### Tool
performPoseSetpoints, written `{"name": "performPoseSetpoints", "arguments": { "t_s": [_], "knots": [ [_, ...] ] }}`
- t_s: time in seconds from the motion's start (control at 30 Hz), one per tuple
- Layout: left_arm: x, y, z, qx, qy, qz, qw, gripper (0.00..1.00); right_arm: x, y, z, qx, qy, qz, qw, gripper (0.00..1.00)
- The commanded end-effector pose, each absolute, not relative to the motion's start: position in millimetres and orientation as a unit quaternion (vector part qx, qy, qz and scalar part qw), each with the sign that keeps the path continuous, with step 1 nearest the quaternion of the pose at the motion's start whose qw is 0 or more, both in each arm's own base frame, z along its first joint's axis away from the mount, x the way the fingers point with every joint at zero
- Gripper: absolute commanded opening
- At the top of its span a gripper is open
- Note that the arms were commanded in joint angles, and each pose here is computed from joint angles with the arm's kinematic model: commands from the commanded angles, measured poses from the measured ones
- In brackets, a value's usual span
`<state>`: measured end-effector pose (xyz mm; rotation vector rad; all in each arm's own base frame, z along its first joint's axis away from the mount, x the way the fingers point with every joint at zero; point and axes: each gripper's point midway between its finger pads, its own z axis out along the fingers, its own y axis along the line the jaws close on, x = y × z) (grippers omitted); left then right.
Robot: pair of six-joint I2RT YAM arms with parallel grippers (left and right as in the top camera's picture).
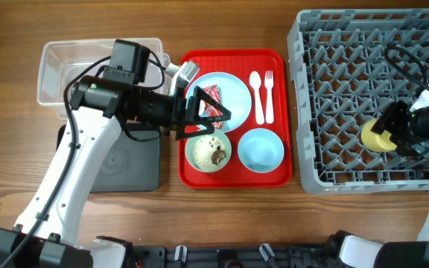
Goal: Sort waste into correct bins and load items into the dishwasher rack
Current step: 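Take the yellow cup with the right gripper and place it in the rack, then move the left gripper to the green bowl and grasp its rim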
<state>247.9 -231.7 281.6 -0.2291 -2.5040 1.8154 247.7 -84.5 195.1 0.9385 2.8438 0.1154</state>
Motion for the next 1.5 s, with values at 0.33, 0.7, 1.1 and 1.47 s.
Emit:
{"name": "performPoseSetpoints", "arguments": {
  "t_s": [0.33, 0.7, 1.1, 1.47],
  "knots": [
    [242, -229, 287, -0.083, -0.806, 0.586, 0.011, 1.00, 267, -101, 155, 0.314, 0.949, 0.010, 0.018, 0.56],
    [242, -229, 286, -0.083, -0.807, 0.585, 0.011, 1.00, 267, -100, 138, 0.332, 0.943, 0.030, -0.020, 0.87],
    [251, -220, 266, -0.085, -0.850, 0.520, -0.027, 0.99, 256, 5, 287, 0.125, 0.933, 0.197, 0.275, 0.91],
    [245, -208, 205, -0.027, -0.967, 0.237, -0.088, 0.96, 172, 54, 365, 0.053, 0.868, 0.229, 0.437, 0.89]
  ]
}}
